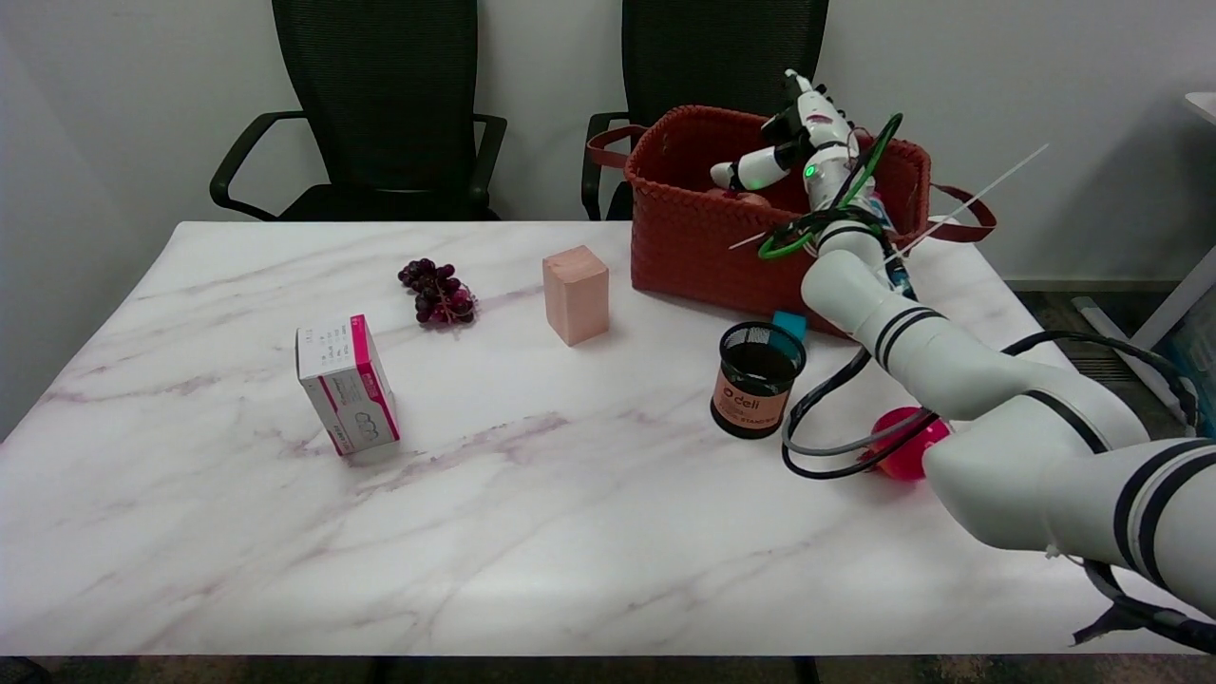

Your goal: Place the wooden mortar into the brown storage basket.

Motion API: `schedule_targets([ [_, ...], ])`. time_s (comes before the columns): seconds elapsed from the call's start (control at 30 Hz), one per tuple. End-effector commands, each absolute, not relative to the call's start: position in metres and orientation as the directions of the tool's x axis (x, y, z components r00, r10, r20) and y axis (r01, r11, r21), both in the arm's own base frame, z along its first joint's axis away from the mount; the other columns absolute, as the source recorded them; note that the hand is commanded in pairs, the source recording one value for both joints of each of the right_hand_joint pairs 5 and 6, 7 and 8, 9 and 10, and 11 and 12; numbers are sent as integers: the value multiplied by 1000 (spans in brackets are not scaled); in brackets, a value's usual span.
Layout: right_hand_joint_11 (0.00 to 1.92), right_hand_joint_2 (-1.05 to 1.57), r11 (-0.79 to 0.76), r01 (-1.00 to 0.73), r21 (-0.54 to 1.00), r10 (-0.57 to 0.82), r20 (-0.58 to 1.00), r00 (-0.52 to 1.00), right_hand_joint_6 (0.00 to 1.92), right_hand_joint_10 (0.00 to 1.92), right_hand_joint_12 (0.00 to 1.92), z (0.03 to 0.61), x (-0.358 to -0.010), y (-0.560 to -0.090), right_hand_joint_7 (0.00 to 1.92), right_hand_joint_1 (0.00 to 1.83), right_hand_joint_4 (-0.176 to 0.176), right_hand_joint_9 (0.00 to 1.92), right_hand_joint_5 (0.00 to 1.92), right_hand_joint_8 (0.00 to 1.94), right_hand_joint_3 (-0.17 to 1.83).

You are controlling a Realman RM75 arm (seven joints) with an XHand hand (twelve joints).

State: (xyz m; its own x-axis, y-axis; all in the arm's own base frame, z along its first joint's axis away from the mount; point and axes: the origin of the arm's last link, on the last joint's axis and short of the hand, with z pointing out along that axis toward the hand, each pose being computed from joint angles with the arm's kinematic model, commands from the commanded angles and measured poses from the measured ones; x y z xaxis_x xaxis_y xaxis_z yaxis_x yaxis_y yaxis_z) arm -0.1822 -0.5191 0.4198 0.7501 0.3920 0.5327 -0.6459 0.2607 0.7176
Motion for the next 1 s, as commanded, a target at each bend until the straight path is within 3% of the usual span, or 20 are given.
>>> schedule_targets([
  [0.03,564,143,111,-743,660,612,544,574,115,537,564,427,-147,-466,613,1156,0,537,115,613,711],
  [0.27,338,57,-19,-755,655,711,540,450,90,459,338,414,-129,-404,470,1098,0,459,90,470,677],
  [0.47,175,90,-17,-674,738,711,483,511,88,413,175,380,-138,-355,416,1080,0,413,88,416,615],
  [0.67,155,206,-69,-593,803,722,450,526,91,393,155,341,-147,-310,398,1087,0,393,91,398,500],
  [1.0,200,330,-188,-542,819,684,505,526,88,370,200,278,-170,-268,402,1115,0,370,88,402,557],
])
